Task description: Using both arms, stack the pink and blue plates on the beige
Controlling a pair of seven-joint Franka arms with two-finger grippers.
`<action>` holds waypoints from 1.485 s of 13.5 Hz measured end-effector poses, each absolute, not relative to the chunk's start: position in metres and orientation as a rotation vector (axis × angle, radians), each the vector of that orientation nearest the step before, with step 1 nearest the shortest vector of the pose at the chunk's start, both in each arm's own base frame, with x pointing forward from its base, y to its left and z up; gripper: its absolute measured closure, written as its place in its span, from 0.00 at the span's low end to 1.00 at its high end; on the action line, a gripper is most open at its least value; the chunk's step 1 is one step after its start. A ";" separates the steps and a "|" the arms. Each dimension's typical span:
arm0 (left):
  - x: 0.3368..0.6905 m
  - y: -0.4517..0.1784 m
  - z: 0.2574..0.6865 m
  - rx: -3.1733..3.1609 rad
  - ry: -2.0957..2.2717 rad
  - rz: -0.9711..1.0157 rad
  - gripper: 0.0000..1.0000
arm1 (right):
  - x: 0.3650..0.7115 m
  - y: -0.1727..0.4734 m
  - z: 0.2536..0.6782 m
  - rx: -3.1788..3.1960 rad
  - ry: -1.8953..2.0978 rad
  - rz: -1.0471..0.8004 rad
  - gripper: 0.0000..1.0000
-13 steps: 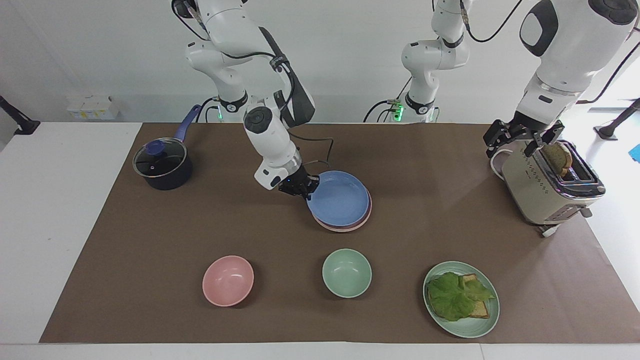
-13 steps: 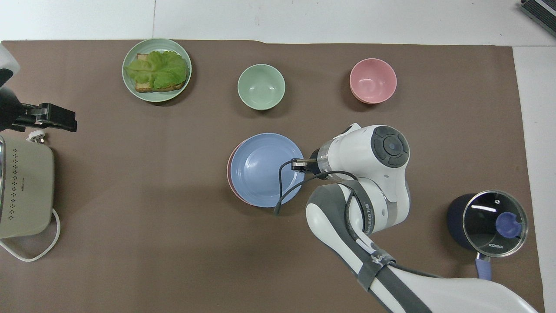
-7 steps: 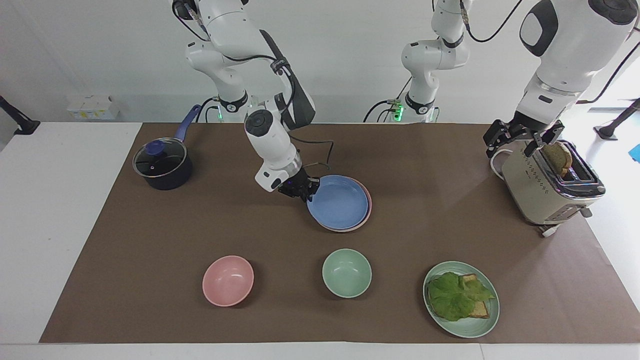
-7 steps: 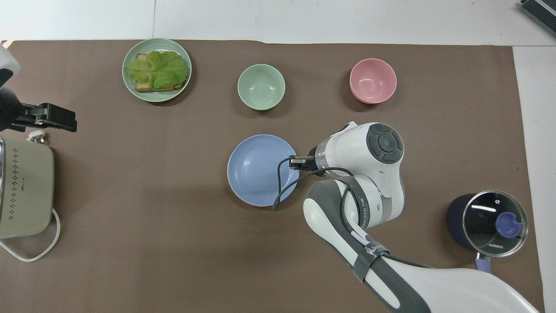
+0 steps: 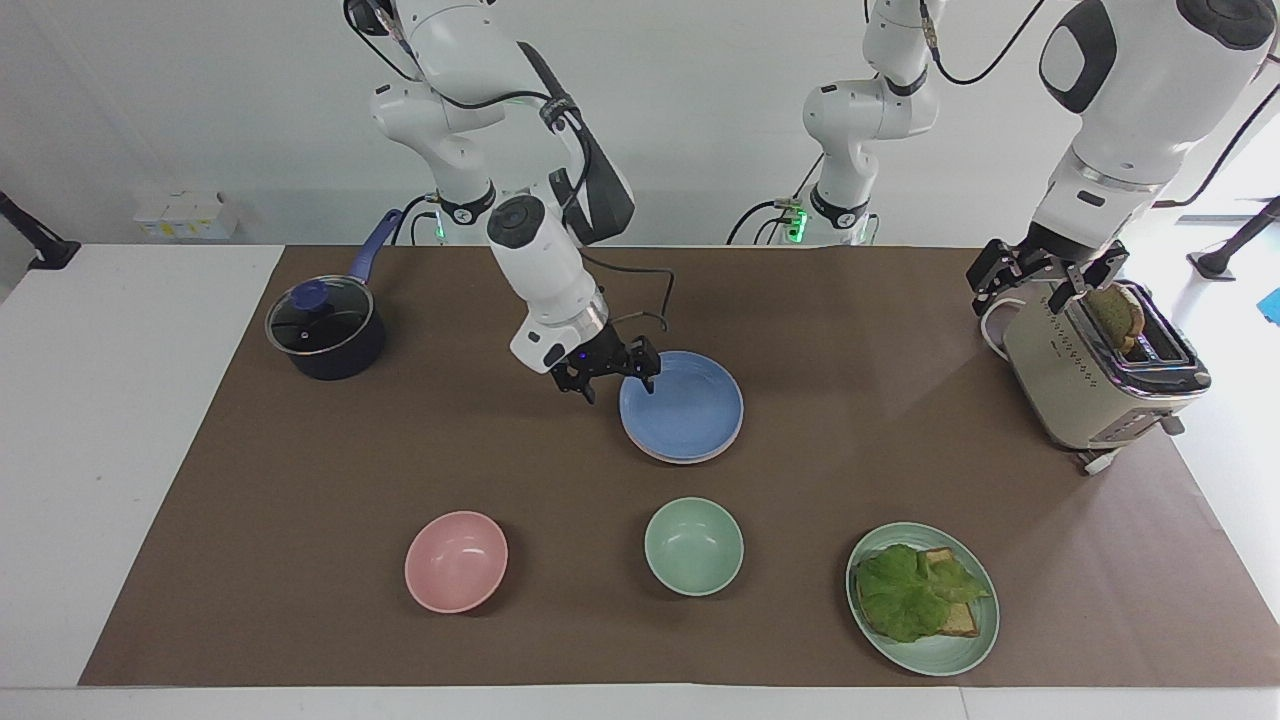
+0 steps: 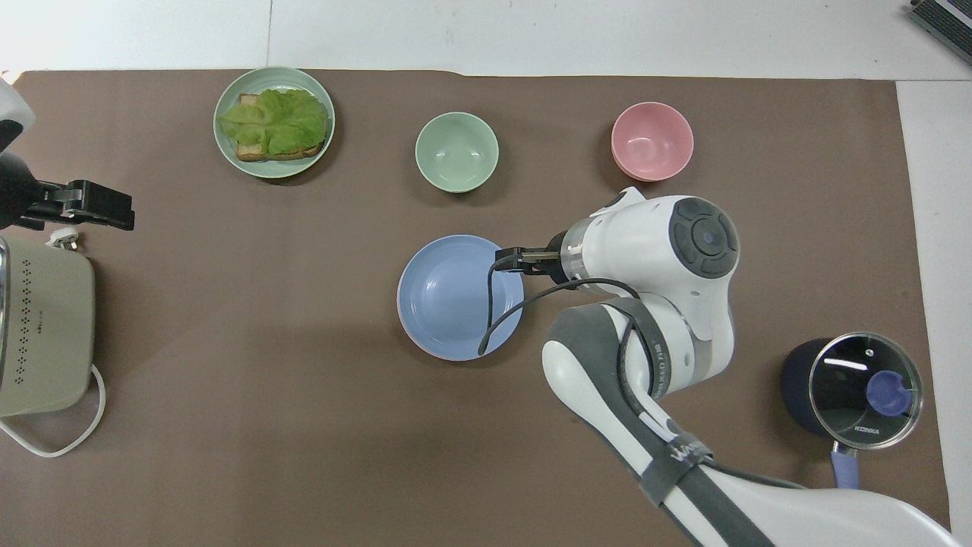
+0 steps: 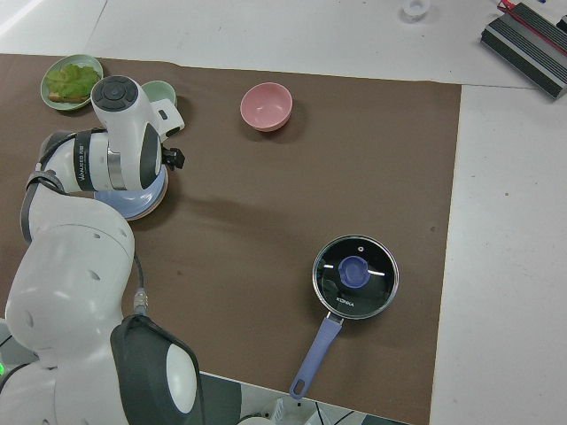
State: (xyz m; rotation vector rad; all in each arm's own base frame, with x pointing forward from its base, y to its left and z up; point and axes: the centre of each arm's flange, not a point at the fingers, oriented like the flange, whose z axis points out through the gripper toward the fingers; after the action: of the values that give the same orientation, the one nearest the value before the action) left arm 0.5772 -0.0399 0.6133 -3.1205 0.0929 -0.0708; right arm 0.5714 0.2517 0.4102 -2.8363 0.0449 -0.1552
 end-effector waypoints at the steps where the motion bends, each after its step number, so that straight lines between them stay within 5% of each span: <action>1: 0.577 -0.040 0.613 -3.121 0.093 -0.071 0.00 | 0.574 0.229 0.429 -2.872 0.043 -0.180 0.00; 12: 0.577 -0.040 0.613 -3.121 0.093 -0.071 0.00 | 0.543 0.055 0.630 -3.110 0.106 -0.210 0.00; 20: 0.577 -0.040 0.613 -3.121 0.093 -0.071 0.00 | 0.543 0.046 0.649 -3.184 -0.008 -0.056 0.00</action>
State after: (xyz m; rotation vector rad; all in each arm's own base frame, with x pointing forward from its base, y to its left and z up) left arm 0.5772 -0.0399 0.6132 -3.1205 0.0929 -0.0708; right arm 0.5431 0.0460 0.6487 -3.1845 -0.0083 -0.0559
